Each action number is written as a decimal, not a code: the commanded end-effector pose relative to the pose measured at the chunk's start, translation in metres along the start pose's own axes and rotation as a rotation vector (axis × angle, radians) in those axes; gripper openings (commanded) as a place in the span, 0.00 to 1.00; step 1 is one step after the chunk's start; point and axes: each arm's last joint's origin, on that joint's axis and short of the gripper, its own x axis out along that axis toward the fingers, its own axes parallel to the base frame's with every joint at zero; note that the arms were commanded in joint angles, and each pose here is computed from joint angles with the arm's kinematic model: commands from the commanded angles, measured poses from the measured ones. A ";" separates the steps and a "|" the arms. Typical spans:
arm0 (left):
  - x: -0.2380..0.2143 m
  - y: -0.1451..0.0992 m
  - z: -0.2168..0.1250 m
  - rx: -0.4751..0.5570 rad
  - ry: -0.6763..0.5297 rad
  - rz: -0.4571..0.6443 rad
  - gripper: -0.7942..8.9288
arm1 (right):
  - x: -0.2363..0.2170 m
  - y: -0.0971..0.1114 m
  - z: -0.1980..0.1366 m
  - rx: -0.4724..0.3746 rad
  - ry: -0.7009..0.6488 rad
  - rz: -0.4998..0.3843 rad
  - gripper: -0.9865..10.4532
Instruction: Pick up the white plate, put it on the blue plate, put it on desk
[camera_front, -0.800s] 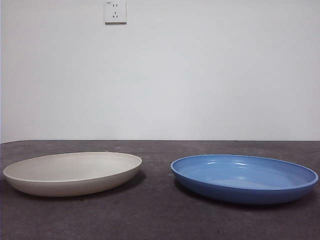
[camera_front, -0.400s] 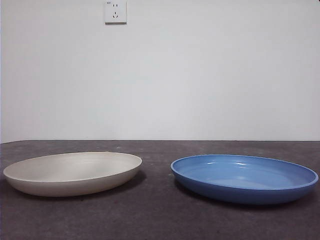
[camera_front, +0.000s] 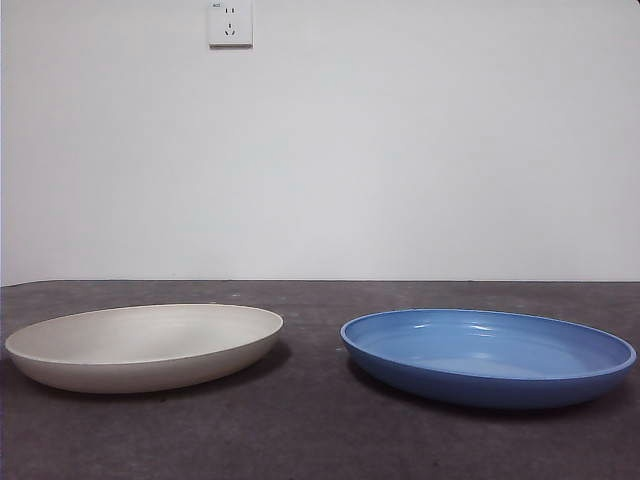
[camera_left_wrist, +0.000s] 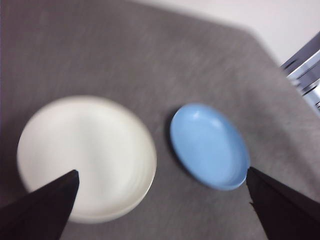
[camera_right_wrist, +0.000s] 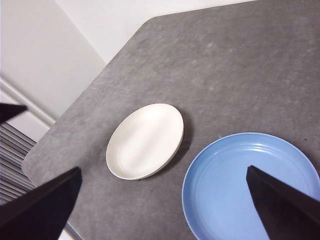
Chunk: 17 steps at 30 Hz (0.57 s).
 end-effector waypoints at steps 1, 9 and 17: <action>0.012 0.007 0.005 -0.065 0.073 0.027 0.66 | -0.002 0.004 0.005 -0.026 -0.014 0.013 0.60; 0.060 0.045 0.010 -0.239 0.282 0.061 0.66 | -0.001 0.005 0.003 -0.024 0.005 0.024 0.60; 0.105 0.089 0.006 -0.321 0.411 0.121 0.66 | 0.000 0.006 0.002 -0.024 0.013 0.030 0.60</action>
